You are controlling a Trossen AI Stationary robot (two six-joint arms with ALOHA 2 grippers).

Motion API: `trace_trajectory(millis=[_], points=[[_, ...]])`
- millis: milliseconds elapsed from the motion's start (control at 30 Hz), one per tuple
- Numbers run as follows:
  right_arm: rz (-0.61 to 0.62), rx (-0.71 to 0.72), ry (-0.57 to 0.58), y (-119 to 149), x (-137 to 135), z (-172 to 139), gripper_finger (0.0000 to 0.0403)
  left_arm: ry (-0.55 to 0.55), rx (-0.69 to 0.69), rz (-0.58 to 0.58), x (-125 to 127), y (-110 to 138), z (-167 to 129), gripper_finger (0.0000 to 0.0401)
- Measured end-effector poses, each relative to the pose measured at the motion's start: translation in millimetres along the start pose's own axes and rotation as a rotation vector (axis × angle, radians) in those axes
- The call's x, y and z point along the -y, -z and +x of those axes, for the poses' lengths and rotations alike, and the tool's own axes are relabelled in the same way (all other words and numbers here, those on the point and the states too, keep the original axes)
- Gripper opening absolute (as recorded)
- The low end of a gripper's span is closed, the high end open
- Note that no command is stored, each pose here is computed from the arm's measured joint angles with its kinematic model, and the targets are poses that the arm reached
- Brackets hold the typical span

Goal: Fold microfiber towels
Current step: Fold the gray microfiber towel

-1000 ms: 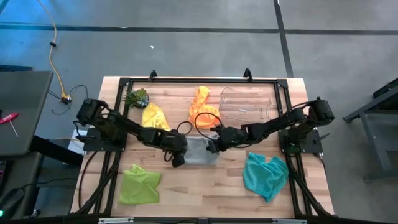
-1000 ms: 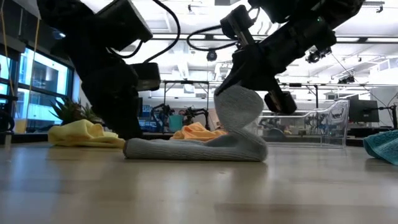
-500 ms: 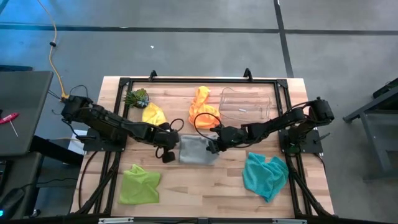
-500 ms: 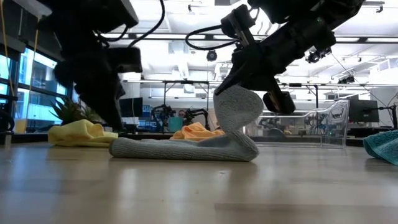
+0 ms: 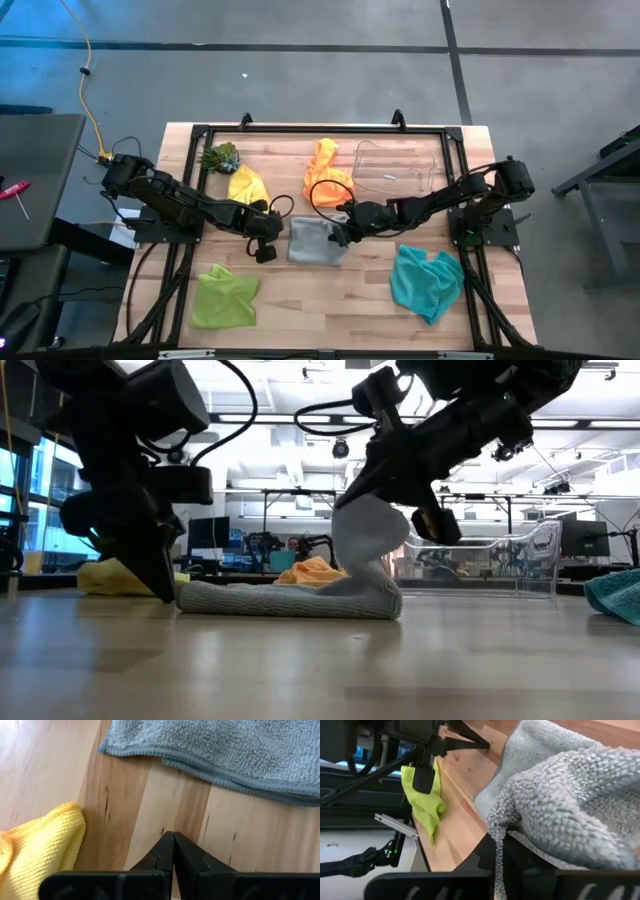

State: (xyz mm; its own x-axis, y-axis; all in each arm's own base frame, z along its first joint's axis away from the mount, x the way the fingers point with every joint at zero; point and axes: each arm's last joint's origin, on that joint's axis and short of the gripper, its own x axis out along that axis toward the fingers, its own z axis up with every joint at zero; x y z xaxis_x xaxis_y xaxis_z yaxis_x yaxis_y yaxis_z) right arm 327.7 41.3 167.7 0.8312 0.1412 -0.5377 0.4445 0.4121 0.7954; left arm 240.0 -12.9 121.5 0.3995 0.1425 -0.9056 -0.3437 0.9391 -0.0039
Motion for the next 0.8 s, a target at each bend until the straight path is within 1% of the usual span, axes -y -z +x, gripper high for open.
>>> trace_trajectory(millis=[133,200,400,533,633,700,800], points=[[-0.004,-0.002,0.016,1,5,13,0.0000,0.007,0.012,-0.001,1,-1,0,0.0000],[-0.024,-0.008,0.022,1,4,22,0.0000,0.009,0.012,-0.001,1,-1,0,0.0000],[-0.109,-0.005,0.002,-5,-10,46,0.0000,0.010,0.013,-0.002,1,-1,1,0.0000],[-0.148,-0.018,0.022,-9,-14,59,0.0000,0.010,0.013,-0.002,1,-1,1,0.0000],[-0.154,-0.024,0.035,-10,-15,66,0.0000,0.010,0.014,-0.002,1,-1,1,0.0000],[-0.133,-0.026,0.042,-10,-15,68,0.0001,0.010,0.014,-0.002,1,-1,1,0.0000],[-0.128,-0.014,0.034,-13,-16,69,0.0021,0.010,0.014,-0.002,1,-1,1,0.0000]])
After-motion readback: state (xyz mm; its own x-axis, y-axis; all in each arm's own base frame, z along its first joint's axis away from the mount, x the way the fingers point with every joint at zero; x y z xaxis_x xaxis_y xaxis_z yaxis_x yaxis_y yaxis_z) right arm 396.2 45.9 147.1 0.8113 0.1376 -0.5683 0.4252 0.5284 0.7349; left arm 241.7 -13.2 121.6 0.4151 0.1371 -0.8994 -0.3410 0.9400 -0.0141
